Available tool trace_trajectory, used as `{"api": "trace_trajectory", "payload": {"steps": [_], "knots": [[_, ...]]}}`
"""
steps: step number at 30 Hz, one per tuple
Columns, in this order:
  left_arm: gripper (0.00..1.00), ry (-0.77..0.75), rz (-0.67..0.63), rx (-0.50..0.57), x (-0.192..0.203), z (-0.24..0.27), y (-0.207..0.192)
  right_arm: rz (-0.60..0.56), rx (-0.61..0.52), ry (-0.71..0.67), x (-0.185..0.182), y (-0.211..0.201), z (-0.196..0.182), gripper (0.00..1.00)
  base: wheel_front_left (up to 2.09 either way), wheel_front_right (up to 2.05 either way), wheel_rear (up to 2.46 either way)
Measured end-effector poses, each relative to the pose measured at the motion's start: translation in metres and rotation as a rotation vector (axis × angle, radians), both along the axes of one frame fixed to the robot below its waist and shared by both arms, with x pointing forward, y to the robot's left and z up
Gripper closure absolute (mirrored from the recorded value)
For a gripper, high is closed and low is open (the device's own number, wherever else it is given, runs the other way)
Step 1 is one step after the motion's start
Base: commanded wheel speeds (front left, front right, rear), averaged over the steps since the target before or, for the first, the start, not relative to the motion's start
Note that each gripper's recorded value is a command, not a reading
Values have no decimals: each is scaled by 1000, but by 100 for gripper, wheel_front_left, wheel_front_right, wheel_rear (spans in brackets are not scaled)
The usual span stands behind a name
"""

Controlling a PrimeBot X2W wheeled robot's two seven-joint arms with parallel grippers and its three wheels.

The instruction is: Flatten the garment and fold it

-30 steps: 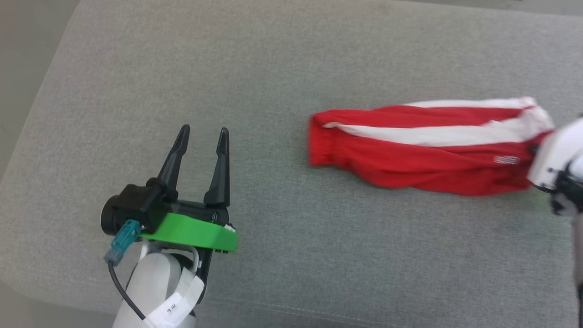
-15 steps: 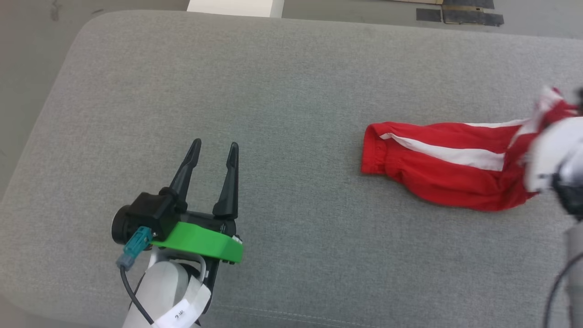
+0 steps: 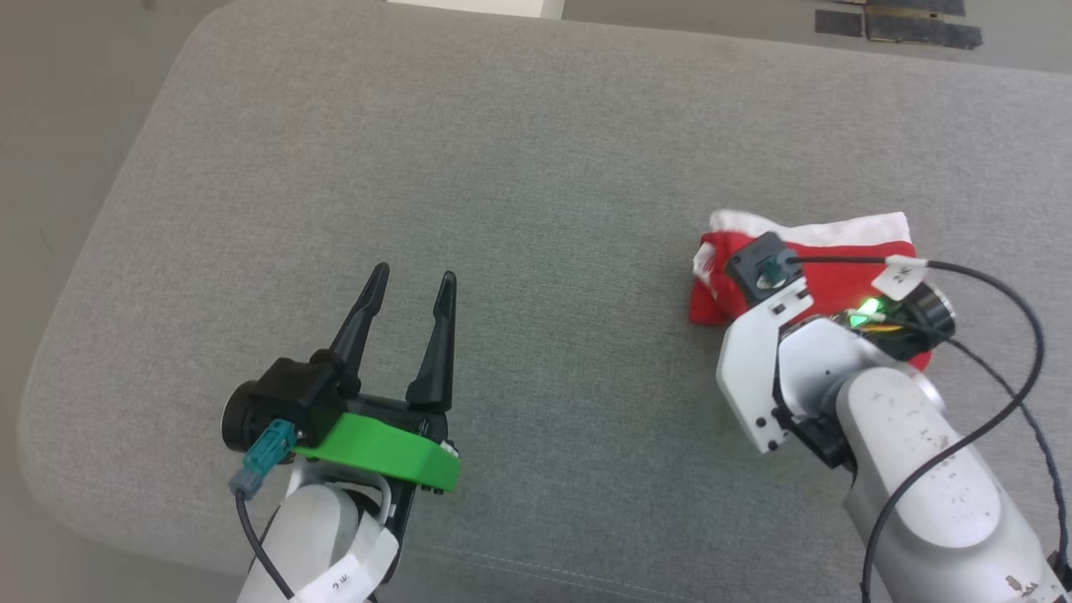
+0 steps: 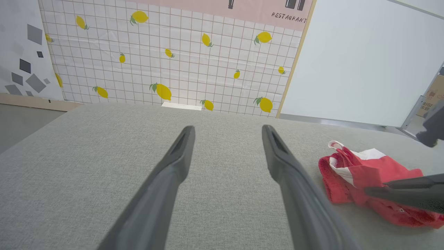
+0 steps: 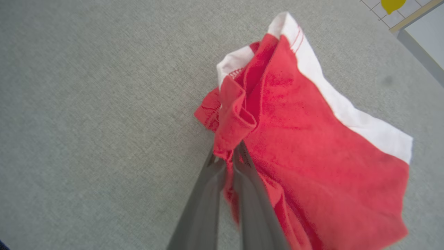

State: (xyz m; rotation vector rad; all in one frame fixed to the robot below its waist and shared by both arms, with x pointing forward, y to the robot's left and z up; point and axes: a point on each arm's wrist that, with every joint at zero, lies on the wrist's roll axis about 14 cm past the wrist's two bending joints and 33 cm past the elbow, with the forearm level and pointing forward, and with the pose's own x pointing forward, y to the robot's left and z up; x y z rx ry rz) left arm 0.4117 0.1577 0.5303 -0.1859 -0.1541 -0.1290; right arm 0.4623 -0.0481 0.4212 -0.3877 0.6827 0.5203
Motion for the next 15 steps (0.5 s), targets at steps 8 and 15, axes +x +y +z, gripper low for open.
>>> {"api": "trace_trajectory", "payload": {"steps": [8,15], "knots": [[0,-3,10,-1,0,1,3,-27,159,-30,3,12,11,0,0,0,0],[0,-21,-6,-11,0,7,-3,-158,474,-391,11,-16,90,0,0,0,0]]}}
